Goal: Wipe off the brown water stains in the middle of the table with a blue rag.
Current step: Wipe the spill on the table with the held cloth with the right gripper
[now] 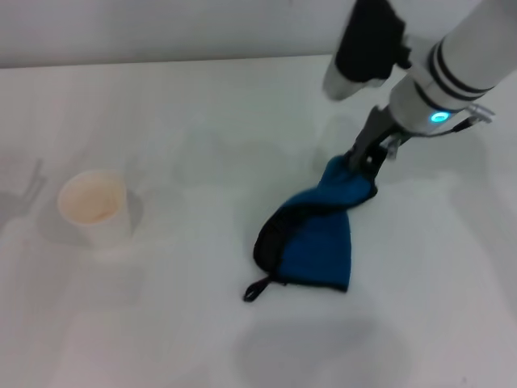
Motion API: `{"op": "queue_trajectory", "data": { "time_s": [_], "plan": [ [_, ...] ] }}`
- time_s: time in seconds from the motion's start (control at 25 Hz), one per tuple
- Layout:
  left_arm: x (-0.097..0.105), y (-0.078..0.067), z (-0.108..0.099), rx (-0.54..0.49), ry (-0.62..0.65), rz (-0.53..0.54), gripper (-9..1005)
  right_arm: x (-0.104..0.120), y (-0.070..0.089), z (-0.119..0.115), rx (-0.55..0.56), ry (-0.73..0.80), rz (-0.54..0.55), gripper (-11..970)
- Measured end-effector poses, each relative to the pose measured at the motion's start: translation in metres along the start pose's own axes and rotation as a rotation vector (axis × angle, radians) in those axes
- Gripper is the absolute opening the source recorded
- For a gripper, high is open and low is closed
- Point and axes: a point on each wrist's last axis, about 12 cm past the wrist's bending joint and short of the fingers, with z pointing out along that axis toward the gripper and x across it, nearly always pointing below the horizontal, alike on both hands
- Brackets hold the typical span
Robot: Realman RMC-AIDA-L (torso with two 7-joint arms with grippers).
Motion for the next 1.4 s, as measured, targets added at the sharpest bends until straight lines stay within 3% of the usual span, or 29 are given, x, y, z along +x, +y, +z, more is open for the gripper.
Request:
{"op": "queue_trajectory", "data": {
  "time_s": [0.24, 0.52, 0.88, 1.4],
  "plan": [
    [0.000, 0.001, 0.001, -0.004, 0.005, 0.001, 880, 0.026, -0.024, -0.003, 0.130, -0.015, 0.146, 16],
    [-0.001, 0.002, 0.002, -0.005, 0.004, 0.005, 879, 0.066, -0.043, -0.013, 0.195, 0.052, 0.280, 17],
    [0.001, 0.004, 0.004, -0.012, 0.025, 0.009, 879, 0.111, -0.046, -0.034, 0.188, 0.187, 0.393, 17],
    [0.002, 0.004, 0.004, -0.012, 0.027, 0.008, 880, 0.142, -0.050, -0.067, 0.259, 0.222, 0.468, 16]
  ]
}}
